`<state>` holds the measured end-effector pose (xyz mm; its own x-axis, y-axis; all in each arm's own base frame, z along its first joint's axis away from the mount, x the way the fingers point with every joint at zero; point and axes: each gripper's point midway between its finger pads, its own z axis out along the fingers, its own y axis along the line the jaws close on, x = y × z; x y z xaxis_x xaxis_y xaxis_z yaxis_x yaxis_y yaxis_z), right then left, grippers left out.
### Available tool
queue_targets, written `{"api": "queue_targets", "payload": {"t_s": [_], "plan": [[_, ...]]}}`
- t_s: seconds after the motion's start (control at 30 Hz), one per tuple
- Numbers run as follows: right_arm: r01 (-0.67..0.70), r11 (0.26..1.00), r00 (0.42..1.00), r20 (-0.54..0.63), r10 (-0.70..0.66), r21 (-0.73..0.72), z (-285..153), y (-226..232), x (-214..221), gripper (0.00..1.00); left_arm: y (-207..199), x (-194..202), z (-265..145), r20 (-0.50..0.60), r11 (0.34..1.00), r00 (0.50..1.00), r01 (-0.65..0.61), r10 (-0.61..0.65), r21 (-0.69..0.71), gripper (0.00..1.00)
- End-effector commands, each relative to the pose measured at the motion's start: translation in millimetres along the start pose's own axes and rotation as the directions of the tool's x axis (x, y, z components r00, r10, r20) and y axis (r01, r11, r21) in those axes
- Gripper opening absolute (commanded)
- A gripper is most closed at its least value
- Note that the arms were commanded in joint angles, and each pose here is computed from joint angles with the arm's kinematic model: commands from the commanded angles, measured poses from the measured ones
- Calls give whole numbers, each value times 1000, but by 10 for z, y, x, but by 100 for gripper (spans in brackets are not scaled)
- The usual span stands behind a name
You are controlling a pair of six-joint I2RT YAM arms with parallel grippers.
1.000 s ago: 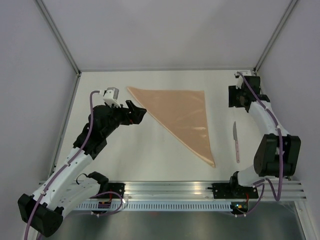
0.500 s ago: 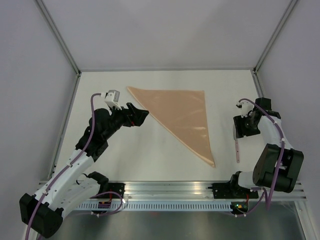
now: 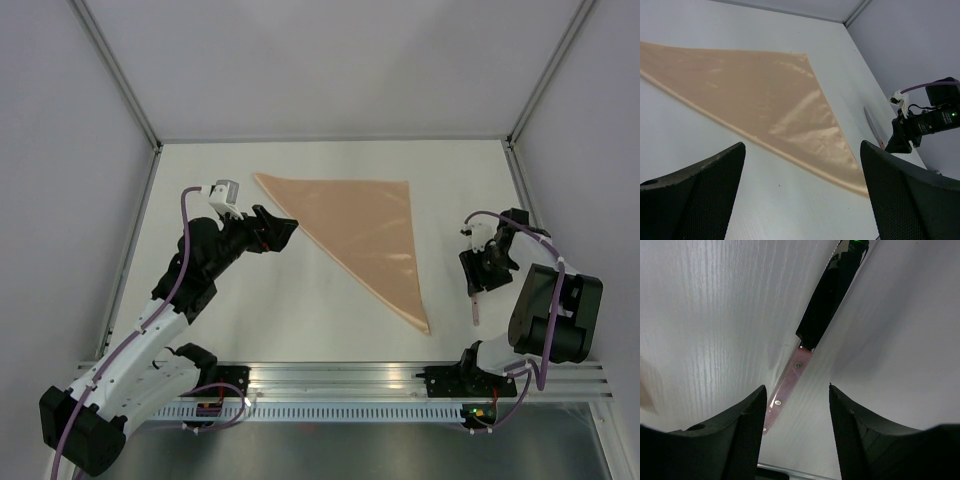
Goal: Fold the napkin, place the utensils inside, and roll it up
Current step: Pick up the knife at the center of the board.
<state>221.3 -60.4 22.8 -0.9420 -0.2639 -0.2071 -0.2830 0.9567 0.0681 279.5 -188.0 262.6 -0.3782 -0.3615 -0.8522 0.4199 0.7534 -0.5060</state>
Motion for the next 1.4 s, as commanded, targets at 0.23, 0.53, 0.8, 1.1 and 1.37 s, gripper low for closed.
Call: {"api": "queue_targets", "payload": {"t_s": [0.23, 0.53, 0.8, 1.1, 1.37], "plan": [[62, 997, 996, -65, -59, 43, 242, 16, 128, 49, -75, -83, 12, 31, 999, 999, 28, -29, 33, 100], [29, 998, 999, -28, -27, 51, 365, -32, -150, 14, -80, -100, 12, 29, 999, 999, 24, -25, 30, 100], [-45, 999, 996, 82, 42, 29, 187, -111, -684, 0, -96, -134, 32, 11, 1000, 1000, 24, -24, 19, 100], [-40, 999, 982, 184, 38, 9, -256, 13, -1093, 0, -77, -128, 87, -25, 1000, 999, 26, -27, -7, 100], [74, 997, 974, 213, -75, 15, -505, 426, -1641, 1, -96, -281, 126, -19, 999, 1000, 5, -6, -34, 100]]}}
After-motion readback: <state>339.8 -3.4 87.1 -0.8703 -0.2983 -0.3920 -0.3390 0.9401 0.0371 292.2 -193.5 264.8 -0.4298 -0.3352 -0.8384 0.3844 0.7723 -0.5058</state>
